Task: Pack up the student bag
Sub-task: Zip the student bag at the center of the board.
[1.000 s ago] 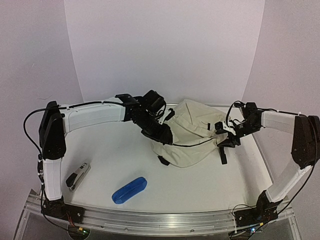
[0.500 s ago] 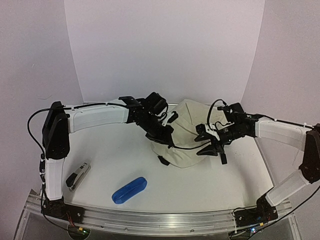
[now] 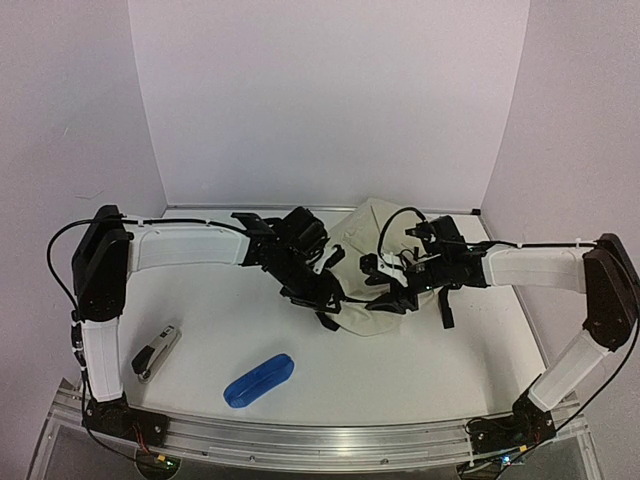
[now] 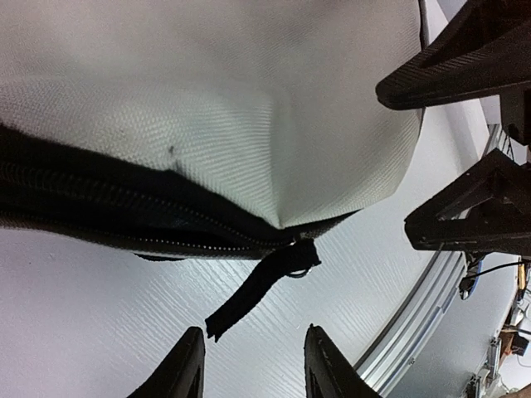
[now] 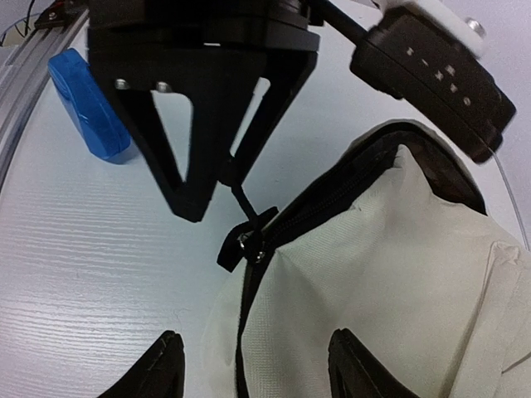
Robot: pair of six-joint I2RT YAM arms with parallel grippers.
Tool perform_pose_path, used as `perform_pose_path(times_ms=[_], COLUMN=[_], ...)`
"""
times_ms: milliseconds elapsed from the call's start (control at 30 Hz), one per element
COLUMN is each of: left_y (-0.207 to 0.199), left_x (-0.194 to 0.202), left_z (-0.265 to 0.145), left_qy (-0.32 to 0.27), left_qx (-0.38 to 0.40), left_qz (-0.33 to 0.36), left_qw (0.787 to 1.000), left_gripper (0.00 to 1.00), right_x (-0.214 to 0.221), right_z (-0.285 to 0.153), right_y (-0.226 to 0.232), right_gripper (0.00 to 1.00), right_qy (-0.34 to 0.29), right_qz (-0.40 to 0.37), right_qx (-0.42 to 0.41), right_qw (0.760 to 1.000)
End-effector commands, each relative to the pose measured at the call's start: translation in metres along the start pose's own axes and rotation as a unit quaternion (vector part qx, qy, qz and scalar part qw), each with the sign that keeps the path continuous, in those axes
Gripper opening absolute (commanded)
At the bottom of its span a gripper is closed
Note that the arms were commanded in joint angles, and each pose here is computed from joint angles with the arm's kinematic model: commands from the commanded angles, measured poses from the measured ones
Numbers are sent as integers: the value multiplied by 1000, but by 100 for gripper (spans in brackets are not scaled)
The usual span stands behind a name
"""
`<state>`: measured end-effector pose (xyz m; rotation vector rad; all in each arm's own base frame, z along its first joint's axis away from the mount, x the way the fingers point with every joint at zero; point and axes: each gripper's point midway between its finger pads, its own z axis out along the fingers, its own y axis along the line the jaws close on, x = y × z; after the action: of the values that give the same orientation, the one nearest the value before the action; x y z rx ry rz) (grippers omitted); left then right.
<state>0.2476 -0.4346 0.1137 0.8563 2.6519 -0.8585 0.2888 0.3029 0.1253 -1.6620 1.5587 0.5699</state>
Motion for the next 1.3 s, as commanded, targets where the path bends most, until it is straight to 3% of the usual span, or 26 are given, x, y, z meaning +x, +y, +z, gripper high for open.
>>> perform_pose_path(times_ms=[0,600,667,733,867,933,1033,1167,1200,1267], left_y=[-14,-7,-10,-14,-20,-20,-15,-1,4,19], left_x=[-21,-36,-37,-40,-46,-47,-43,-34,-33,-33], left_z=[-22,10,12,12,7,3,-4,-16,-19,-28], left_qy=[-55,-69,-65,-65,-73,-74,-73,-69,-70,-75], left_qx=[12,9,16,26,33,32,19,4,-1,-19], left_qz=[11,67,72,76,73,64,47,20,12,-2], left_qw=[998,995,995,995,994,995,996,997,997,997], left_gripper=[44,62,58,48,12,1,0,0,0,0], right_x=[0,1,3,4,5,7,13,23,25,26], right_z=[4,4,5,7,9,11,14,12,9,2], right_y=[-9,4,4,4,4,4,1,-3,-5,-8], right_gripper=[56,55,55,55,54,52,37,5,0,0], right_qy=[2,-2,0,2,4,9,22,47,54,60], right_qz=[-7,0,2,2,0,0,-2,-11,-11,-14], right_qx=[24,8,7,6,4,5,11,29,36,46], right_qw=[1000,1000,1000,1000,1000,1000,1000,998,998,997])
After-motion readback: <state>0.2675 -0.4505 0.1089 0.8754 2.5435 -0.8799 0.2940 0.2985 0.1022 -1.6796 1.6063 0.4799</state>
